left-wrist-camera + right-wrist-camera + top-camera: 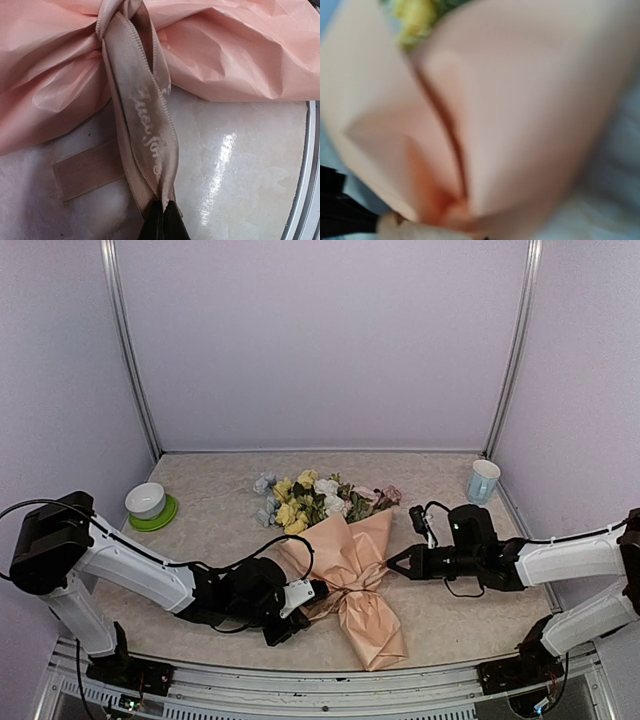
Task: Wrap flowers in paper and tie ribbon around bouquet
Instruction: Tie the half-tied ribbon around the folded bouquet.
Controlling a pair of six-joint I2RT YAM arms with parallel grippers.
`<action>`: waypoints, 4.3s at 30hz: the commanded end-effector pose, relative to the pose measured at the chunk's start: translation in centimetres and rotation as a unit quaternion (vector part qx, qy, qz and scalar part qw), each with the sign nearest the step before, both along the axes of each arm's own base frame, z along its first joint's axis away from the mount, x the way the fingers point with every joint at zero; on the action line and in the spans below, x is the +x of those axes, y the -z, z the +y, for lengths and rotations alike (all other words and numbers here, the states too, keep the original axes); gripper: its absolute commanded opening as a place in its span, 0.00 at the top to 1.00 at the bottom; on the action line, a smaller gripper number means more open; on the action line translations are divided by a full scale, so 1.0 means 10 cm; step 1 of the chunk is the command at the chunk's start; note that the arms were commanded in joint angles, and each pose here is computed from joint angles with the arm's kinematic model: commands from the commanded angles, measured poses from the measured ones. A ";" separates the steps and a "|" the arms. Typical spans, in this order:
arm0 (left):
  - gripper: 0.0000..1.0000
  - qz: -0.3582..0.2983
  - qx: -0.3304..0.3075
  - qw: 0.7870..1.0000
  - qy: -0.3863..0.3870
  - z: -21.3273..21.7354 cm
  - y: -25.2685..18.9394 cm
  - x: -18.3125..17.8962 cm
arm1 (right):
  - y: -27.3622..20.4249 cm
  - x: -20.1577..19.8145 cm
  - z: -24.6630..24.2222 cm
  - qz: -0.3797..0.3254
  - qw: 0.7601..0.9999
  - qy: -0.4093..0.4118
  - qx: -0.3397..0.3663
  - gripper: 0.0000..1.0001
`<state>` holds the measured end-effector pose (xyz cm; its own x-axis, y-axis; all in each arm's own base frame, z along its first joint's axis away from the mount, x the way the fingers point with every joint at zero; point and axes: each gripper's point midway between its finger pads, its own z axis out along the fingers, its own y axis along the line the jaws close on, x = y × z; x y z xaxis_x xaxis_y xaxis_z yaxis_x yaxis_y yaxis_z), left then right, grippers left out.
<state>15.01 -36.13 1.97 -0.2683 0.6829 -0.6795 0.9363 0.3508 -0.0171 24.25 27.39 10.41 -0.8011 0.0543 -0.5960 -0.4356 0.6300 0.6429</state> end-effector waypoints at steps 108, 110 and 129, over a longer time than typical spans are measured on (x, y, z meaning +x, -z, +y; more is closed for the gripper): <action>1.00 -0.128 -0.025 0.974 -0.186 -0.12 -0.56 2.48 | 0.78 -2.29 0.20 0.224 0.932 -0.282 -0.046 1.00; 1.00 -0.128 -0.023 0.974 -0.188 -0.10 -0.56 2.49 | 0.78 -2.31 0.20 0.227 0.931 -0.283 -0.045 1.00; 1.00 -0.123 -0.022 0.971 -0.202 0.07 -0.53 2.58 | 0.78 -2.60 0.35 0.238 0.909 -0.334 -0.069 1.00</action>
<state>34.23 -40.80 6.49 -0.2932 0.5699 -0.7676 0.8555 0.5148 0.0554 4.58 33.11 4.87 -0.8655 -0.3723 -0.3351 -0.4796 0.4227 0.7690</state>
